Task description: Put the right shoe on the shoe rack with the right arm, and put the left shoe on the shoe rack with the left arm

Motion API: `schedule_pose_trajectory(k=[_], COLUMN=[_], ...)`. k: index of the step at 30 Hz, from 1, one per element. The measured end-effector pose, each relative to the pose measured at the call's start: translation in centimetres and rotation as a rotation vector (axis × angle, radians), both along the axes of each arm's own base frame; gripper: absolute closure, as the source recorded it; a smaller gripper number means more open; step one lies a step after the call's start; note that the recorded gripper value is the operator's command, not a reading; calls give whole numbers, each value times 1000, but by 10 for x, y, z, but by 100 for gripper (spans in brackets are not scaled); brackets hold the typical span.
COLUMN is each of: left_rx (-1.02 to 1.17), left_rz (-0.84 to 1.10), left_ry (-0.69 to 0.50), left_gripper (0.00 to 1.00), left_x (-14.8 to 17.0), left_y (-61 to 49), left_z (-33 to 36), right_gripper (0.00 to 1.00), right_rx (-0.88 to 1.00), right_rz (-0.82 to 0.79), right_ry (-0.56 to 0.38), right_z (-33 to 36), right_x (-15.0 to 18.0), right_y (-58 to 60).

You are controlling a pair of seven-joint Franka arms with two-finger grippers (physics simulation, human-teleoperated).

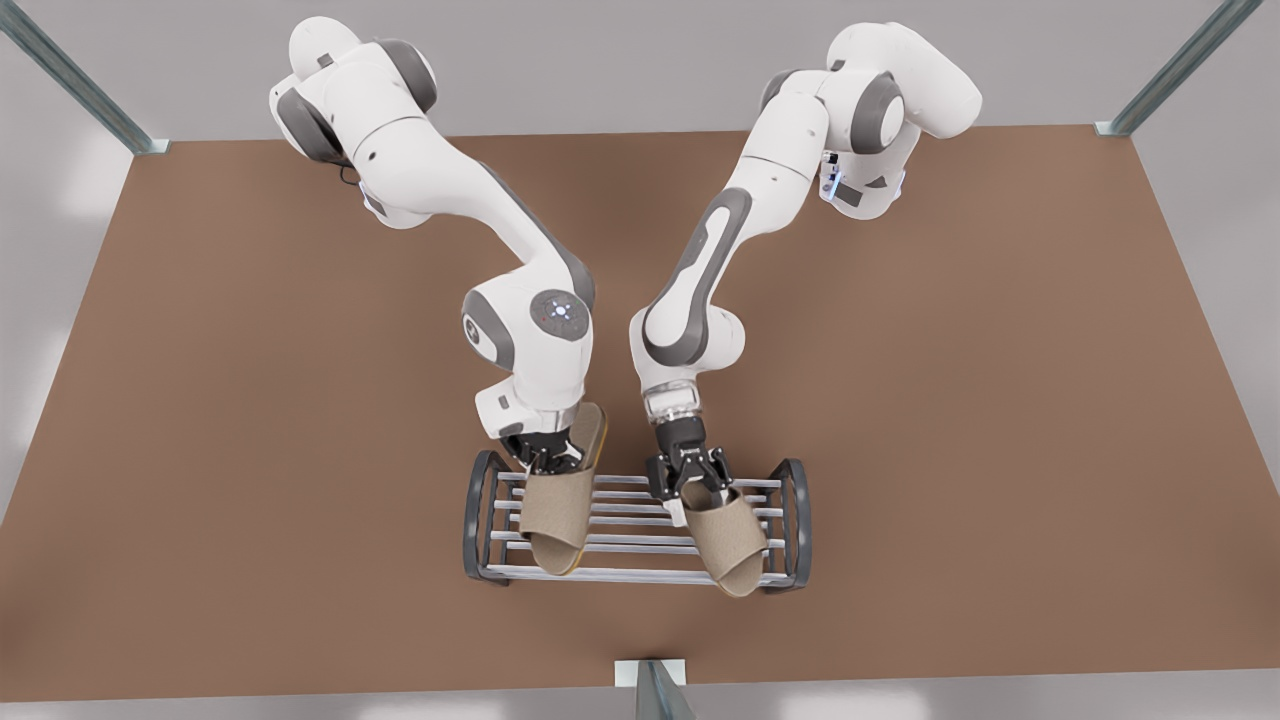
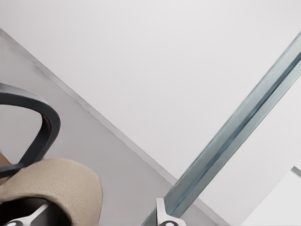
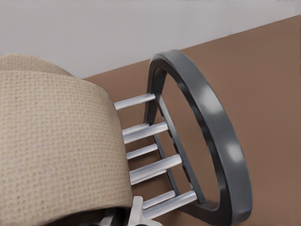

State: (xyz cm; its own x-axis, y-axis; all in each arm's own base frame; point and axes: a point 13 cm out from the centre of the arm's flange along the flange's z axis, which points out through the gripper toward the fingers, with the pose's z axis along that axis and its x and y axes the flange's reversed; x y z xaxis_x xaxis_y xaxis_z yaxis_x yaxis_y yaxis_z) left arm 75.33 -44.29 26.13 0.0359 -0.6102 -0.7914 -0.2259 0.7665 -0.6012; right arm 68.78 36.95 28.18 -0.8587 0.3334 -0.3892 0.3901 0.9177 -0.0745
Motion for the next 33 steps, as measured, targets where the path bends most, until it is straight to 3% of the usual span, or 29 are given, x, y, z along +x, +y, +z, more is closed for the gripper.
schedule_pose_trajectory(k=[7, 8, 10, 22, 30, 33], left_rx=[3, 4, 6, 32, 23, -2], left_rz=[-2, -1, 0, 48, 53, 65], left_ry=[8, 8, 10, 18, 24, 34], left_gripper=[0, 0, 0, 0, 0, 0], left_x=[-7, -8, -10, -12, -30, -40], left_y=[-9, -10, -12, 3, -14, -15], left_z=[-3, -3, -4, -17, -17, -6], right_gripper=[79, 66, 0, 0, 0, 0], right_rx=[-39, -41, -47, -1, 140, 216], right_rz=[-3, -4, -12, -15, -27, -51], right_ry=[13, 13, 12, 17, 22, 0], right_z=[-31, -33, -34, -23, 15, 63], right_x=[-12, -12, -12, -15, 1, 12], right_y=[2, 3, 0, 13, 11, -11])
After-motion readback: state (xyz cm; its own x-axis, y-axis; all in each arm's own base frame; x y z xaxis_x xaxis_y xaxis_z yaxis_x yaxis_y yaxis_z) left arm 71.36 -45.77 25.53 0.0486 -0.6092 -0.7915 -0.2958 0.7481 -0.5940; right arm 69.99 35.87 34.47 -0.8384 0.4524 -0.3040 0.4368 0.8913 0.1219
